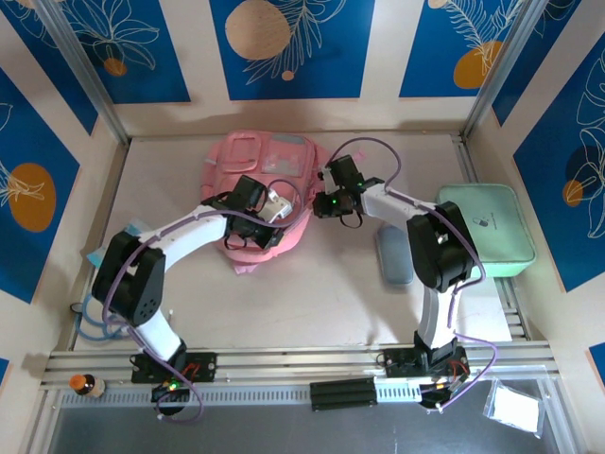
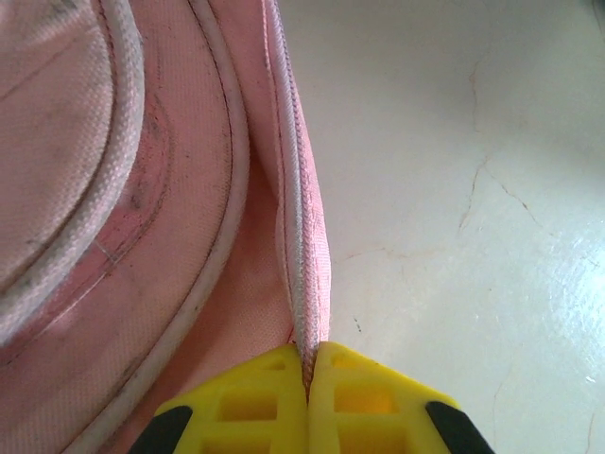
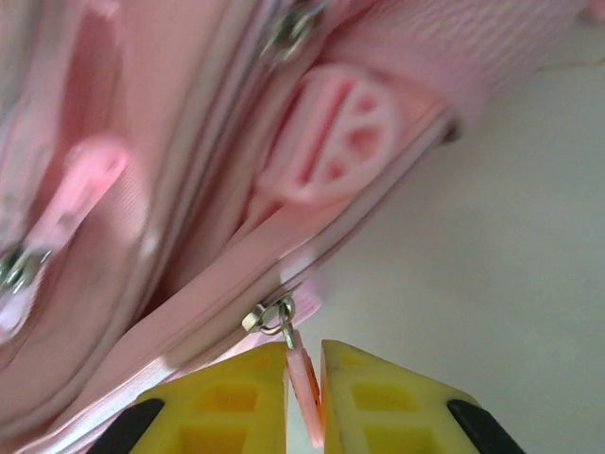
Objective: Pack the student bag
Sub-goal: Zip the student bag at the top-center of the table.
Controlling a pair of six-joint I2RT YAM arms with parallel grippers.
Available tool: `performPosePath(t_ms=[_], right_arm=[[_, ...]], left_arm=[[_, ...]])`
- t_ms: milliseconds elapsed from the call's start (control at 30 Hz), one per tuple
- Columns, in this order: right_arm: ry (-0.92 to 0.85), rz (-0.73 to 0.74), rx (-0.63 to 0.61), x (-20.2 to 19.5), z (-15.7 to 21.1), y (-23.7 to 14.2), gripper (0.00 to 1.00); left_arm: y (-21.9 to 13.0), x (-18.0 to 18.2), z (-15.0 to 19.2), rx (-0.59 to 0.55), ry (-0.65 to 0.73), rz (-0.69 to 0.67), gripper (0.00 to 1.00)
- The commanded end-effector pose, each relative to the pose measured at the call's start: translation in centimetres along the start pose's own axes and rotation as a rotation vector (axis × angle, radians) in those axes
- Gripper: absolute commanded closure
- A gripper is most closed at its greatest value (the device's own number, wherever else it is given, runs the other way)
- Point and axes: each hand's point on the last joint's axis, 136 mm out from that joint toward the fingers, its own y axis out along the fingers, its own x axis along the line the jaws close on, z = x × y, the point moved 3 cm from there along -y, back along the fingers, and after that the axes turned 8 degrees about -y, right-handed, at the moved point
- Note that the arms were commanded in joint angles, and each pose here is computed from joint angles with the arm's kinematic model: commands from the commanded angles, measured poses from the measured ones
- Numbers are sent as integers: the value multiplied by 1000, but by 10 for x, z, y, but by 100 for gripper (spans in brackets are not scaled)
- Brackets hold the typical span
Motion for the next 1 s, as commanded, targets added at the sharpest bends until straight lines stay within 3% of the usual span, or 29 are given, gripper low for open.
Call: performPosePath(t_ms=[0,367,467,600,800,967], right_arm=[[100,45,11,-29,-10,0,85],[235,-21,-11,-45,-15,-5,72],[241,-64,-44,-40,-7,-14,65],[242,-77,-118,-33,0,-40,54],[202,-114,-269,-19,-2,-91,34],[204,-137,-286,-11,-3,-106,25]], left_arm=[[-8,-19,16,49,-17,43,100],[-12,-67,28,72,-10,185,100],[-23,-73,19,47,-10,185,87],[-49,-77,-1,-25,26,142,60],[-67,-50,-17,-42,133,-105,33],[-58,-28,-27,14,235,-240,27]])
